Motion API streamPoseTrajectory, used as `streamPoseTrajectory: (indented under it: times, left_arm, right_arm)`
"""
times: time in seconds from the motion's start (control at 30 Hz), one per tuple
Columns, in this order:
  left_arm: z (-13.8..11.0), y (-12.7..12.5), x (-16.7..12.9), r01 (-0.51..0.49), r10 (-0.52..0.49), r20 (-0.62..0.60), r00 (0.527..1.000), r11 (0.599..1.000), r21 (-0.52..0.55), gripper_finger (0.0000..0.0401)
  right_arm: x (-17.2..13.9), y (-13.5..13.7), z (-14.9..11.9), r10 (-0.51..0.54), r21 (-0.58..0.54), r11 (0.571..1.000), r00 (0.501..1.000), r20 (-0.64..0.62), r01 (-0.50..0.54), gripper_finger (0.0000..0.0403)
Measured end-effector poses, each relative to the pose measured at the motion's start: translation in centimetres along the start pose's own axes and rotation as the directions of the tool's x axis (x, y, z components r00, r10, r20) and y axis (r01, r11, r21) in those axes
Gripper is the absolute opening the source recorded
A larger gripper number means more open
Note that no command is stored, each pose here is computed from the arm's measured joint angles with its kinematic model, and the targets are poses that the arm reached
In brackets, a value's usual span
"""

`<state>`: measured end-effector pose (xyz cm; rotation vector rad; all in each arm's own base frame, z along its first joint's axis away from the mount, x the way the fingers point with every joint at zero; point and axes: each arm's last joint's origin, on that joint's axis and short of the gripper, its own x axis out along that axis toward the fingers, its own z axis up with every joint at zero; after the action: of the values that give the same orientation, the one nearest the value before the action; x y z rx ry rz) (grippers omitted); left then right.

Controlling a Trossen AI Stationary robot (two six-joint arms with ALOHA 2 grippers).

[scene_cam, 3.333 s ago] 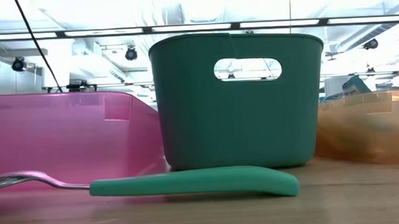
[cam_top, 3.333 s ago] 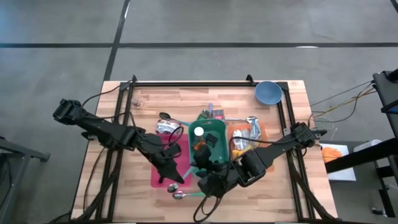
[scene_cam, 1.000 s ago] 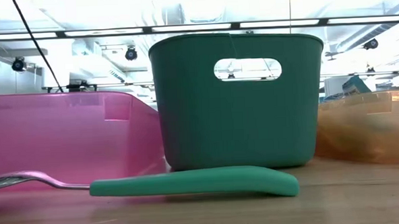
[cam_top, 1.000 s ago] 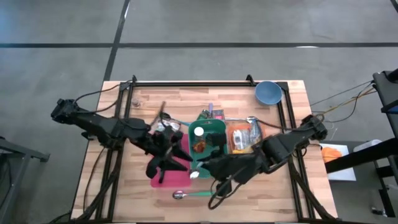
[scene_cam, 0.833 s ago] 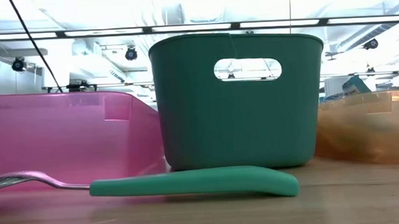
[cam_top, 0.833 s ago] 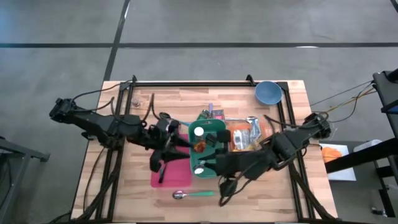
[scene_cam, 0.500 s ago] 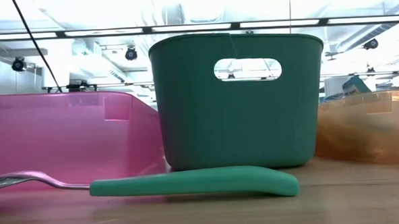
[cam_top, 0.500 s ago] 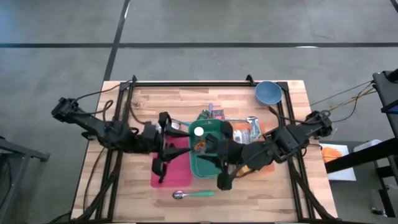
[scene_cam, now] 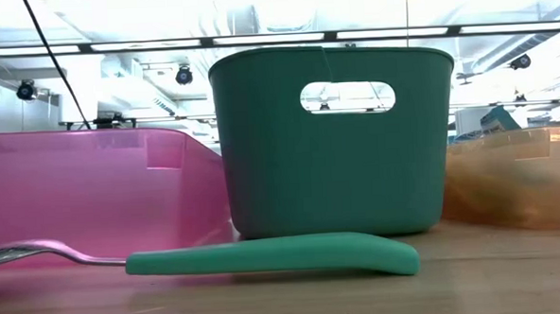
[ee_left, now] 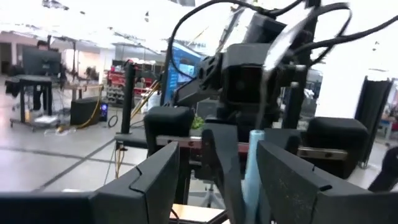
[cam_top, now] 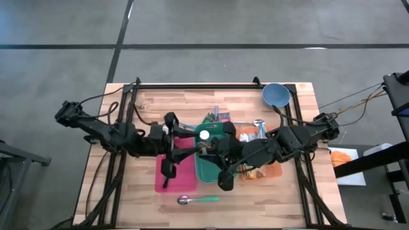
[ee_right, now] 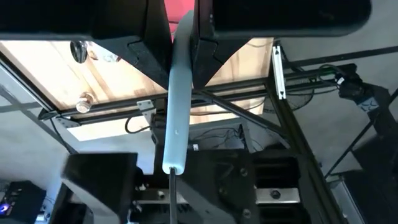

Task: Pick & Place Food Item
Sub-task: Put the blue spoon into the pink bin

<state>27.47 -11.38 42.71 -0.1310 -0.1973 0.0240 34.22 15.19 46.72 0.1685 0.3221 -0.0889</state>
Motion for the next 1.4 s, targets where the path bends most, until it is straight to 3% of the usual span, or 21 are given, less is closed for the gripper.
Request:
streamPoseTrajectory:
  times: [0.2, 0.97, 1.13, 1.33, 1.4]
  left_arm:
    - [-0.1, -0.1, 0.2, 0.067, -0.067, -0.003, 0.998, 0.998, -0.023, 0.0214]
    - [-0.4, -0.3, 0.4, 0.127, -0.134, -0.044, 0.99, 0.982, -0.138, 0.0206]
    - [-0.4, -0.4, 0.4, 0.158, -0.166, -0.045, 0.985, 0.977, -0.143, 0.0146]
    - [-0.4, -0.5, 0.4, 0.192, -0.2, -0.045, 0.979, 0.971, -0.145, 0.0024]
    - [-0.4, -0.5, 0.4, 0.19, -0.199, -0.044, 0.979, 0.969, -0.161, 0.0013]
  right_arm:
    - [0.7, -0.2, -0.2, 0.006, 0.001, 1.0, 1.0, -0.013, -0.006, 0.0029]
    - [1.5, 0.0, -0.1, 0.039, 0.015, 0.999, 0.999, 0.009, -0.039, 0.0029]
    - [1.5, 0.0, -0.1, 0.039, 0.016, 0.999, 0.999, 0.01, -0.039, 0.0029]
    - [1.4, 0.1, -0.1, 0.043, 0.022, 0.999, 0.999, 0.011, -0.043, 0.0029]
    - [1.4, 0.1, 0.0, 0.047, 0.024, 0.999, 0.999, 0.013, -0.047, 0.0029]
